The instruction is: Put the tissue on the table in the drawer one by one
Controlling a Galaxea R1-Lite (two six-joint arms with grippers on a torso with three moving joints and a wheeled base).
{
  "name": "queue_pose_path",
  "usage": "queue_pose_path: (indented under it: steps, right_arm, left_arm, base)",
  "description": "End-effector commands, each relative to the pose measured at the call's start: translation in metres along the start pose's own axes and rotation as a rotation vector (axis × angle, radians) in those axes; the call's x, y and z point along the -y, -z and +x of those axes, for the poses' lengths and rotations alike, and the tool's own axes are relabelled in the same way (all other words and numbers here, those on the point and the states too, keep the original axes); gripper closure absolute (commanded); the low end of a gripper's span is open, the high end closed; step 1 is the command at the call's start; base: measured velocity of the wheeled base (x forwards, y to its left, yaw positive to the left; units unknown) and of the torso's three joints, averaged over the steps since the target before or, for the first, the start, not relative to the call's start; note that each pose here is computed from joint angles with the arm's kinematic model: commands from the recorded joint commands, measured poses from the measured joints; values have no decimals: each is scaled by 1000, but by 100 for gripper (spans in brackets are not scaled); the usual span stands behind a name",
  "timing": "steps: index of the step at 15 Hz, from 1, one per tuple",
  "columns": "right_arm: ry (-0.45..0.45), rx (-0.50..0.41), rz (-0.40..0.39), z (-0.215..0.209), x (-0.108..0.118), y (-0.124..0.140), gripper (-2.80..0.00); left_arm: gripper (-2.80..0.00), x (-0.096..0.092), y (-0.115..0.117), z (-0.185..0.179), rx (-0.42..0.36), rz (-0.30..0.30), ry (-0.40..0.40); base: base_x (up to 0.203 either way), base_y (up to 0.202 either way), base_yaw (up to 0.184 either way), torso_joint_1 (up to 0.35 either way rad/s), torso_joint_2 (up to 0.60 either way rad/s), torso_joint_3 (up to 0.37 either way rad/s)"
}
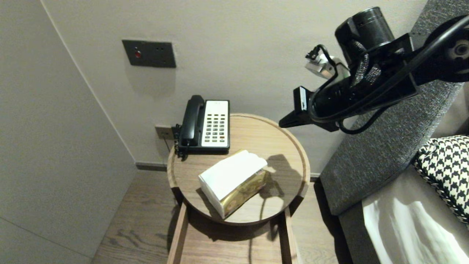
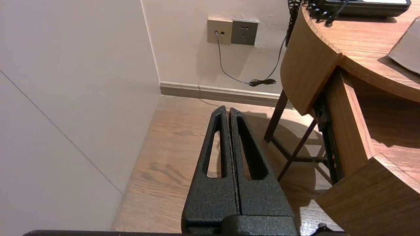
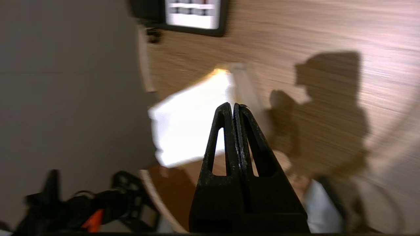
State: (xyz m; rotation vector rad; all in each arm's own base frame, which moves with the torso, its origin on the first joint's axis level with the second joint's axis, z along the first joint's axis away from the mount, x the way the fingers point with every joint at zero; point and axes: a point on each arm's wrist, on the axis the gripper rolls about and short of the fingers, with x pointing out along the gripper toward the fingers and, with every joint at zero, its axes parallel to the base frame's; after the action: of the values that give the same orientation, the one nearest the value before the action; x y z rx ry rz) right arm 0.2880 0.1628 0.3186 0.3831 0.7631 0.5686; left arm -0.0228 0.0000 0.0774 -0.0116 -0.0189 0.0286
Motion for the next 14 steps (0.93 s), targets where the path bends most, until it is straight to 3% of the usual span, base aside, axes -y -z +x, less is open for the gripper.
queue_pose_path:
  steps: [1,7,14]
  right_arm:
    - [-58,-31,-16,42,-18,6,0]
    - [-133,-124,-255,78,-47,36,0]
    - [-203,-251,-440,87,-78,75,0]
  left_arm:
    - [0,0,0,0,5,-1,0]
    - [0,0,0,0,5,-1,0]
    - [0,0,0,0,5,-1,0]
  base:
    - [0,0,0,0,0,0]
    - [0,0,0,0,0,0]
    - [0,0,0,0,0,0]
